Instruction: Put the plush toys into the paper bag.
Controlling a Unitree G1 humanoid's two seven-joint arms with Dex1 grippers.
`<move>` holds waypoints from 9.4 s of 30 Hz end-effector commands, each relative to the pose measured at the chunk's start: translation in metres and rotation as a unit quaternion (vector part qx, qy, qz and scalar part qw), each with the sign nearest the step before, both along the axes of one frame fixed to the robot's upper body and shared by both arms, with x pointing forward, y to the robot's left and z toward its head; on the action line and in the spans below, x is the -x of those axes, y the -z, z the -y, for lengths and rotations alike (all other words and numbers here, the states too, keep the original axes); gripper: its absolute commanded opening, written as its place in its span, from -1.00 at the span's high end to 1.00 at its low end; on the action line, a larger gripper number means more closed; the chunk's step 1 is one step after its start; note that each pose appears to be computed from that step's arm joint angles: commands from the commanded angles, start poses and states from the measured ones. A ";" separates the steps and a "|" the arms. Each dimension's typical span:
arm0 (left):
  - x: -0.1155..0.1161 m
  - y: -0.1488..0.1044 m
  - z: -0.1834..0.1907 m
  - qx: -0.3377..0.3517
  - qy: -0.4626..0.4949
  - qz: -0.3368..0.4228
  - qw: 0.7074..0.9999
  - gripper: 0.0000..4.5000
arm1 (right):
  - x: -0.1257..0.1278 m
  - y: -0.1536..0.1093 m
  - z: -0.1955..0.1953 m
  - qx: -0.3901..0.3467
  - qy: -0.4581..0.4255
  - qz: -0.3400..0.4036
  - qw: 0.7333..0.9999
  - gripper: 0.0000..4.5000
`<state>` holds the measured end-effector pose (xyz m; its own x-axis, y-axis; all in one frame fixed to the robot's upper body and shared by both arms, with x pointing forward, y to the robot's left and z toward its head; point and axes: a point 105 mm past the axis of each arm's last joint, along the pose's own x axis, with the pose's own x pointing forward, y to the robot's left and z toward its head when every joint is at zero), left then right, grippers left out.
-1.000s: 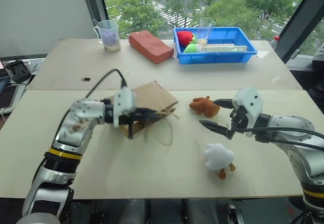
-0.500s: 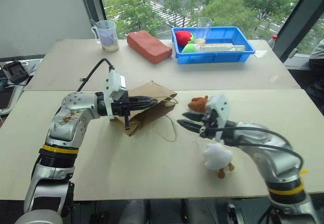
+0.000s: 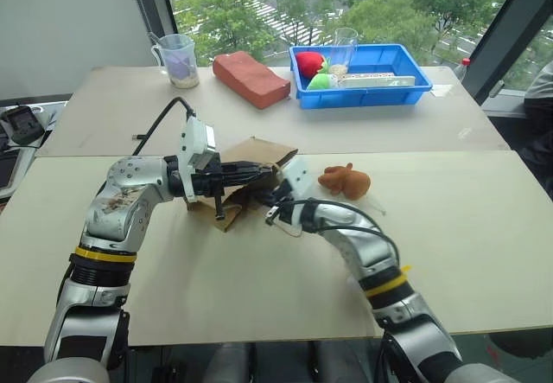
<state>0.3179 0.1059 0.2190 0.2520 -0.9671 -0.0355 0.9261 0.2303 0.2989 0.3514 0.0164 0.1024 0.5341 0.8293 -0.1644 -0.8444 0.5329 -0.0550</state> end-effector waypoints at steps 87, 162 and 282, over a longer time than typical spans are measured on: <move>-0.036 -0.124 -0.036 0.079 -0.159 0.207 0.962 1.00 | 0.034 -0.106 0.081 -0.044 0.034 0.039 0.998 -0.98; 0.011 -0.044 0.000 0.051 -0.088 0.042 0.994 1.00 | -0.024 -0.053 -0.010 -0.075 0.040 -0.097 0.992 0.80; 0.000 -0.052 -0.001 0.020 -0.058 0.069 0.996 1.00 | 0.032 -0.065 -0.056 -0.085 -0.146 -0.047 0.985 1.00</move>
<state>0.3236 0.1078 0.2613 0.3644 -0.9309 0.0247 0.8597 0.3464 0.3754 0.3221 0.0675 0.1620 0.2709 0.9602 -0.0678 -0.9488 0.2782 0.1493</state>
